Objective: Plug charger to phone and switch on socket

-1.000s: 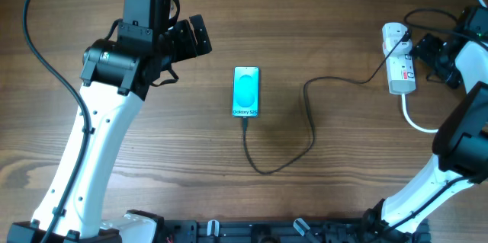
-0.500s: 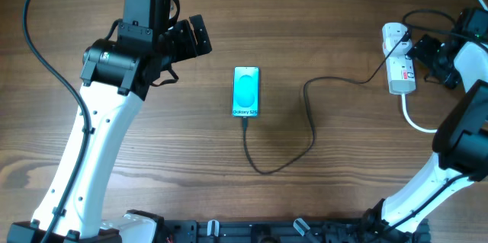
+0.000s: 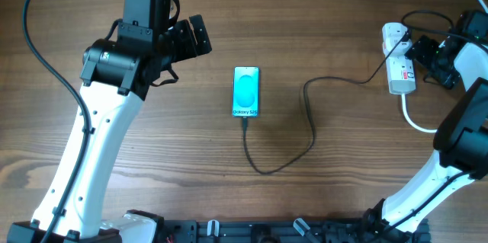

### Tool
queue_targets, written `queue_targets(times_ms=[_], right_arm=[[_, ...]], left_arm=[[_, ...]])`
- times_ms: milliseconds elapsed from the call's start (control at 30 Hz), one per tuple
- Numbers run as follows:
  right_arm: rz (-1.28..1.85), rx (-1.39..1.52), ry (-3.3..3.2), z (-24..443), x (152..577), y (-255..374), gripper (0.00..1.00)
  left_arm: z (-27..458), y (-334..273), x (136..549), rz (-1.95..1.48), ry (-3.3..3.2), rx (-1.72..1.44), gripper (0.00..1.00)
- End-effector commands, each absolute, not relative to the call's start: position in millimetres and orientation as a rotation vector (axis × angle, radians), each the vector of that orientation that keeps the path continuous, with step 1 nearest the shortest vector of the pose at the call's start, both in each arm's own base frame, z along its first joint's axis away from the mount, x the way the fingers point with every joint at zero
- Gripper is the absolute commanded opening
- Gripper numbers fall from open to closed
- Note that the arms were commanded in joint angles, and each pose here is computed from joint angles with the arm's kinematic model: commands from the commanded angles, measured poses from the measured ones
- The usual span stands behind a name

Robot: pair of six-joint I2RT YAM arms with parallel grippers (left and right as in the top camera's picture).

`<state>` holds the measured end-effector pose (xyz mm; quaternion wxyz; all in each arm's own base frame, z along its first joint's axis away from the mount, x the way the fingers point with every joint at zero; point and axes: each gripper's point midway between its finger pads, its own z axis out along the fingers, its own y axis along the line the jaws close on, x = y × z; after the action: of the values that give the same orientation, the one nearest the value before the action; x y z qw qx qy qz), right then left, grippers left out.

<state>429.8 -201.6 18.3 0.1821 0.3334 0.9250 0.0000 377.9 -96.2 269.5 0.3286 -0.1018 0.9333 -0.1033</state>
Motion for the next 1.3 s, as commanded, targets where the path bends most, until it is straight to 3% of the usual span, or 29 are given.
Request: queue_targets(times_ms=[0,600,800,967,1267], right_arm=[[0.108,0.880,2.679,1.8,427.2,-181.3,1.00],[0.247,0.841,2.734,-13.8,424.6,-160.7,1.00],[0.177,0.985,2.745,-10.5,408.4,-171.3,1.00],[0.083,1.104,2.694,18.9,391.2,-192.1,1.00],[0.088,1.236,2.516,120.3,364.3,-184.6,1.00]], left_arm=[[270.6,-92.0,377.8,-0.256,2.435,-0.284,1.00],[270.6,-92.0,377.8,-0.256,2.435,-0.284,1.00],[270.6,-92.0,377.8,-0.256,2.435,-0.284,1.00],[270.6,-92.0,377.8,-0.256,2.435,-0.284,1.00],[270.6,-92.0,377.8,-0.256,2.435,-0.284,1.00]])
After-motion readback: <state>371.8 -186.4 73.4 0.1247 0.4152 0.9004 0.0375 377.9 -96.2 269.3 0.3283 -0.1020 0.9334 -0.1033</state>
